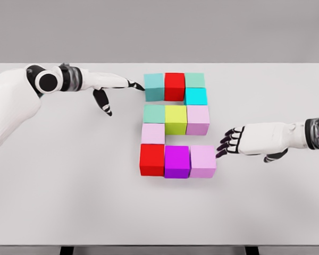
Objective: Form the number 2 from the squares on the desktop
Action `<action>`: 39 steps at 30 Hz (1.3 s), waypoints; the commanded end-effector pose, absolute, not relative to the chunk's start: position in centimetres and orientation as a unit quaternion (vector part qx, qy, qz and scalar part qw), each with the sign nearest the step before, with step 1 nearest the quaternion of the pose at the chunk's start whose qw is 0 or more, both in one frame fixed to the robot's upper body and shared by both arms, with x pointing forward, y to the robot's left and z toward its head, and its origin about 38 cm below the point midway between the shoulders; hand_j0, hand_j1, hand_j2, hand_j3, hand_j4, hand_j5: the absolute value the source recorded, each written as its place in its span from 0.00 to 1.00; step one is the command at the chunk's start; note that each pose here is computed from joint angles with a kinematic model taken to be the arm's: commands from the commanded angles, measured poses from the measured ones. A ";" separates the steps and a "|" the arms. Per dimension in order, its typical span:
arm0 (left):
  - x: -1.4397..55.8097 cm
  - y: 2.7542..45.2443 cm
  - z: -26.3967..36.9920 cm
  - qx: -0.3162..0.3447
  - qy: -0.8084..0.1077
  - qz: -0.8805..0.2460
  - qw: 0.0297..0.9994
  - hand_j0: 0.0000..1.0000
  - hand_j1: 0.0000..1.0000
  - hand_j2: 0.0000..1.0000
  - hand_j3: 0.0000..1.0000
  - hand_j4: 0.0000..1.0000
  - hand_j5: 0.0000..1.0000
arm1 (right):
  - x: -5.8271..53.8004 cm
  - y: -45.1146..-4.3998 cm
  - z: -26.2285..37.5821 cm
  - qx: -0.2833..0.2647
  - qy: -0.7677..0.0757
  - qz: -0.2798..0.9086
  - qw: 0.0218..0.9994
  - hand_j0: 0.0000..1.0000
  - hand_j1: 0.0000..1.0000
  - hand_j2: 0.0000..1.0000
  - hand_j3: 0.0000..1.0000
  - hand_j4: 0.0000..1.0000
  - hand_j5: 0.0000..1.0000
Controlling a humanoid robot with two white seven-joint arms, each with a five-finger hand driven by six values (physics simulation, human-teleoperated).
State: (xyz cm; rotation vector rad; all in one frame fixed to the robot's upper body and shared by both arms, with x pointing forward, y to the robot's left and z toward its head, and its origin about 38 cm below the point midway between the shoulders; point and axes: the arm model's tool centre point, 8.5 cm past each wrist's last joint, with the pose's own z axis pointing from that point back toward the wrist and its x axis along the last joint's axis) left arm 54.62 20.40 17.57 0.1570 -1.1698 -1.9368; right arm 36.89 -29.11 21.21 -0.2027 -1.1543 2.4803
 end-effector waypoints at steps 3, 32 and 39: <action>54.7 20.3 17.5 0.061 -0.469 -0.771 0.426 1.00 1.00 1.00 1.00 1.00 1.00 | 38.0 -30.7 21.8 -0.092 -0.410 0.880 0.221 1.00 1.00 1.00 1.00 1.00 1.00; 56.5 19.2 17.9 0.071 -0.464 -0.753 0.461 1.00 1.00 1.00 1.00 1.00 1.00 | 40.8 -35.0 23.6 -0.092 -0.466 0.818 0.323 1.00 1.00 1.00 1.00 1.00 1.00; 56.7 19.0 18.2 0.077 -0.461 -0.757 0.457 1.00 1.00 1.00 1.00 1.00 1.00 | 38.4 -32.1 21.6 -0.116 -0.383 0.889 0.223 1.00 1.00 1.00 1.00 1.00 1.00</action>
